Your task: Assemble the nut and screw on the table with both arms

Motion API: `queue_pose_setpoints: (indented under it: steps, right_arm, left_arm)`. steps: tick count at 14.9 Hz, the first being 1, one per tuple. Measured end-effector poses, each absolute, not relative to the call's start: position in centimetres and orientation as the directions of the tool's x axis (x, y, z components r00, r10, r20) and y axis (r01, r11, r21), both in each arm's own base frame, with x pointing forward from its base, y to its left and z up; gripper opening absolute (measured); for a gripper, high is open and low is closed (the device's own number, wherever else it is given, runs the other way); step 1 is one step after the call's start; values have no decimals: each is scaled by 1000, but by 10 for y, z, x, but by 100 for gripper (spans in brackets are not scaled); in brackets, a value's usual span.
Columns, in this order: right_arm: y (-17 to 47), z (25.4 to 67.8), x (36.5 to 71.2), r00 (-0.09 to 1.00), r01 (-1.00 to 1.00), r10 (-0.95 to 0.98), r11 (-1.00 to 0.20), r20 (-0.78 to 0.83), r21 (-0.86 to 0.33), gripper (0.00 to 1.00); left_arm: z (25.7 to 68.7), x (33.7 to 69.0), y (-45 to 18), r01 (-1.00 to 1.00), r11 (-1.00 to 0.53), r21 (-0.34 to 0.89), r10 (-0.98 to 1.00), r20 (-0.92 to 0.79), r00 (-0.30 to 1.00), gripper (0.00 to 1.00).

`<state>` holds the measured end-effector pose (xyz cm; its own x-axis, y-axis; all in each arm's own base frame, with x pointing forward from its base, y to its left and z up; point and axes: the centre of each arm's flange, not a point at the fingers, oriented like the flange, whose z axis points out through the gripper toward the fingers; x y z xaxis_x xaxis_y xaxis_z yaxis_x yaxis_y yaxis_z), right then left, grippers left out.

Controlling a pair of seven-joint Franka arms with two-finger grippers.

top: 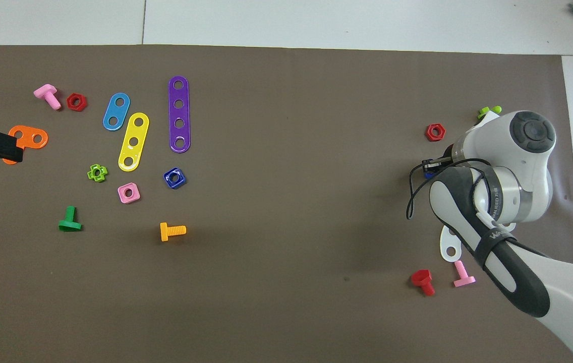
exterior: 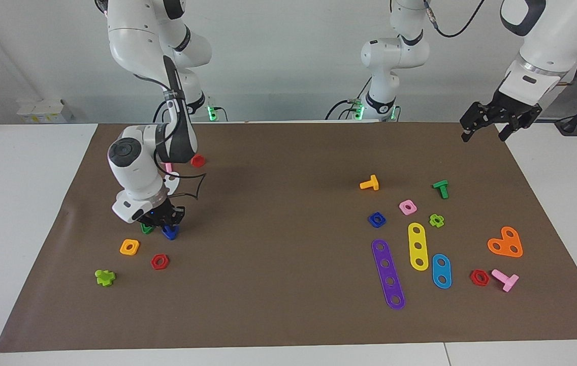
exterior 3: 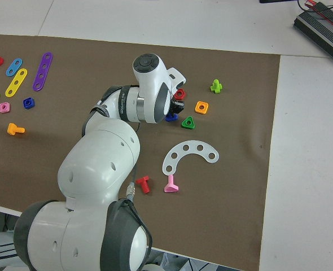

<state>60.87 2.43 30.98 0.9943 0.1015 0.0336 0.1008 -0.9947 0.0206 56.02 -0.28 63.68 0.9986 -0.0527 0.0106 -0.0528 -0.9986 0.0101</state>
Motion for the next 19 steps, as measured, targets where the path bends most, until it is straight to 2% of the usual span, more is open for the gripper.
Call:
queue_pose_setpoints:
  steps: [2,5,9,11,13,16,19]
  right_arm:
    - [25,326,616,997,72,73,-997,38,17,19]
    - [48,378,628,998,2,2,-1000,60,-1,19]
    - [132,447,625,995,-60,-62,-998,78,-24,19]
    - [187,462,616,992,-86,-90,-995,94,-41,19]
    - [246,460,599,988,-114,-119,-992,100,-57,19]
    - [324,433,575,985,-126,-134,-989,107,-80,19]
    - [369,399,562,981,-154,-164,-984,106,-94,19]
  left_arm:
    - [637,560,-3,-53,-999,10,-53,11,999,100]
    - [637,560,-3,-53,-999,10,-53,11,999,100]
    - [637,560,-3,-53,-999,10,-53,11,999,100]
    - [637,560,-3,-53,-999,10,-53,11,999,100]
    - [637,560,-3,-53,-999,10,-53,11,999,100]
    - [637,560,-3,-53,-999,10,-53,11,999,100]
    - [637,560,-3,-53,-999,10,-53,11,999,100]
